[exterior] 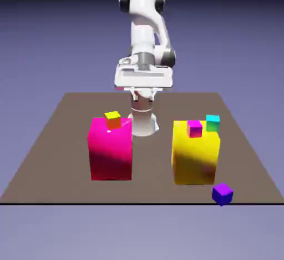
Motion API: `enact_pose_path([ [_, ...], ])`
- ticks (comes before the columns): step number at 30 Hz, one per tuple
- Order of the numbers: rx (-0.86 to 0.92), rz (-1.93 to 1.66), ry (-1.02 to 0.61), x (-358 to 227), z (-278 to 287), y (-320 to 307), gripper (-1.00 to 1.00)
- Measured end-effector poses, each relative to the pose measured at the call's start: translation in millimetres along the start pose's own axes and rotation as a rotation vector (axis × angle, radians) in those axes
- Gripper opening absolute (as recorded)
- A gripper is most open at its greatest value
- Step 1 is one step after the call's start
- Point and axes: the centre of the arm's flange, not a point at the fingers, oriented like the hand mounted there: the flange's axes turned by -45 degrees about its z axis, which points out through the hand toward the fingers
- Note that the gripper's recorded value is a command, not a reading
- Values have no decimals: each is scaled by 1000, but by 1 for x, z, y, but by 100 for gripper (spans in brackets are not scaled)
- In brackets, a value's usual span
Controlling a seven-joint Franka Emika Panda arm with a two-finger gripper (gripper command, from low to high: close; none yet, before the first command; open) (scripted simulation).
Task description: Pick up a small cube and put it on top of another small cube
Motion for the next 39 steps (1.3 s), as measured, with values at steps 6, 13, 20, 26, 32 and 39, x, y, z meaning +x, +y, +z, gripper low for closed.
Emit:
enact_pose_path([
  [6, 23, -114, -199, 27, 57, -49, 0],
  [13, 52, -237, -418, 38, 124, -117, 0],
  [20, 76, -332, -619, 32, 187, -180, 0],
  [26, 98, -396, -775, 17, 234, -234, 0],
  [32, 117, -433, -919, -2, 274, -279, 0],
  [39, 133, -439, -1083, -28, 317, -315, 0],
])
